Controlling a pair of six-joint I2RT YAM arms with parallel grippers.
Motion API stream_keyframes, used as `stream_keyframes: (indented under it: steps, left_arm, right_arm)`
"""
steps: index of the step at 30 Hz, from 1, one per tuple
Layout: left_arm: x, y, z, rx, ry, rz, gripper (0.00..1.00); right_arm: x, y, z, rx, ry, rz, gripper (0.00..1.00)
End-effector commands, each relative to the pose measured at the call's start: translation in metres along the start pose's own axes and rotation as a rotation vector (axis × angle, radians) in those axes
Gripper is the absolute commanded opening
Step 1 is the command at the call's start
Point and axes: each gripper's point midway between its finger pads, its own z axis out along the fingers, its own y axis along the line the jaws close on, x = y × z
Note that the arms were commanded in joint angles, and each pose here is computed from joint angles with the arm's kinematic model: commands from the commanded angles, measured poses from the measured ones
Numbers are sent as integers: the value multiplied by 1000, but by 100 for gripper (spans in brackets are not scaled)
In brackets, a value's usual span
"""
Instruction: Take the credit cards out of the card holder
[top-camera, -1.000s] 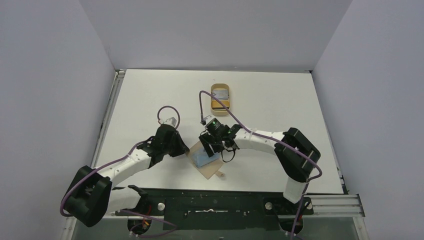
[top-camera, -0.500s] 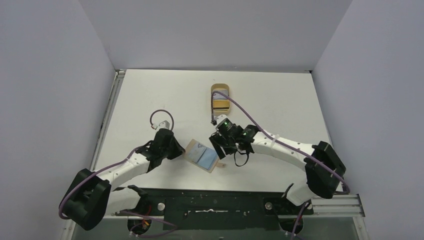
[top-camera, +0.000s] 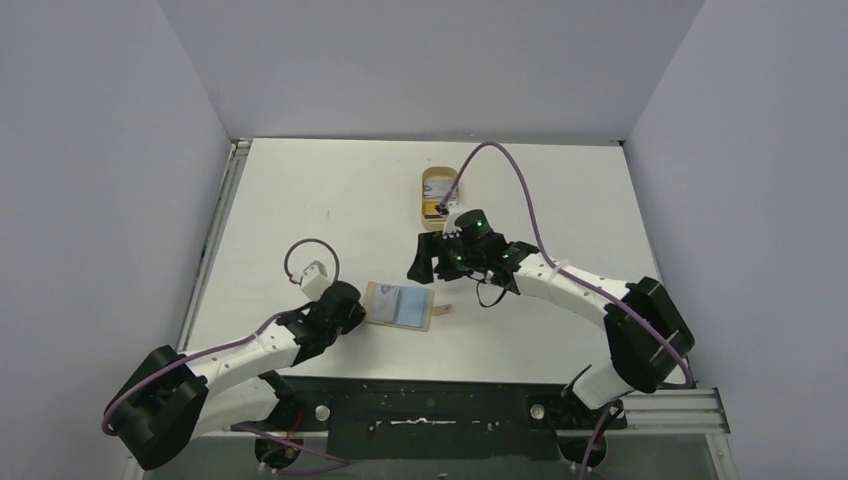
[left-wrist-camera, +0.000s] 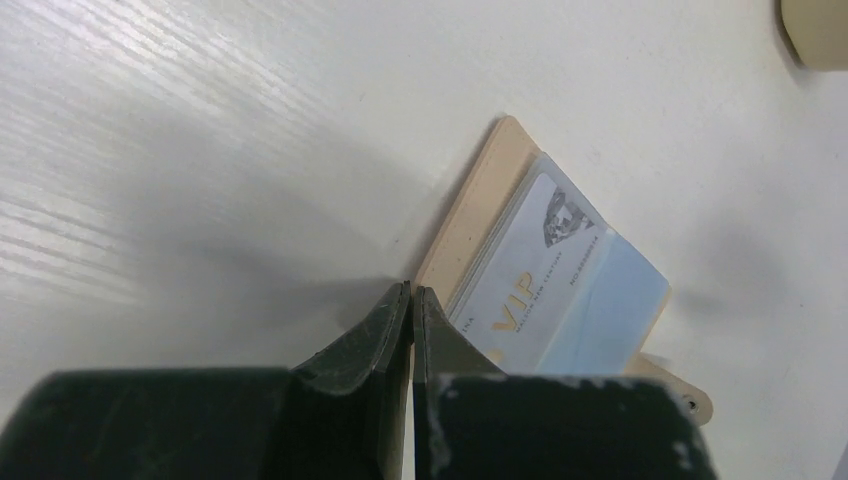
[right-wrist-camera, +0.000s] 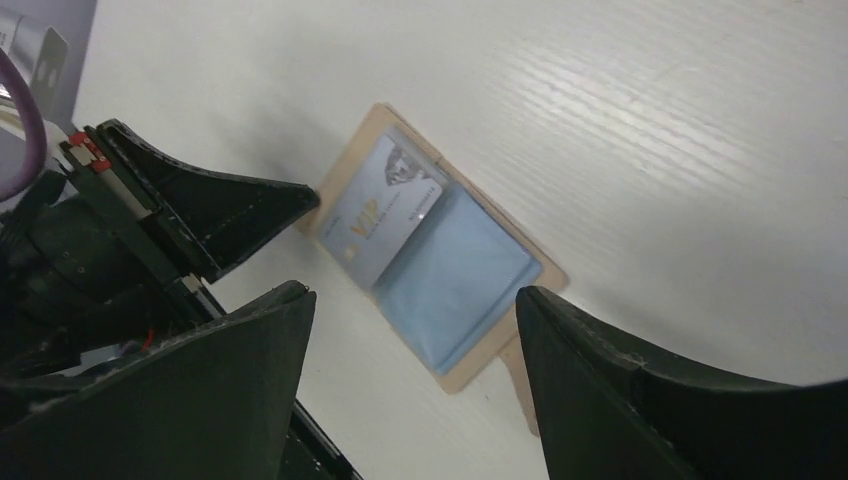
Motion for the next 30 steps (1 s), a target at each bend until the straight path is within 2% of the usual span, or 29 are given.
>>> stream_keyframes:
  steps: [1, 10, 16, 30]
  left_arm:
    - [-13, 0, 1, -50, -122, -60, 0]
    - [6, 0, 12, -71, -124, -66, 0]
    - [8, 0, 13, -68, -128, -64, 0]
    - [11, 0, 13, -45, -122, -71, 0]
  right_arm:
    - [-18, 48, 17, -229, -56, 69, 75]
    - [18, 32, 54, -155, 14, 225, 75]
    - [40, 36, 75, -149, 46, 240, 74]
    - [44, 43, 106, -227, 26, 339, 73]
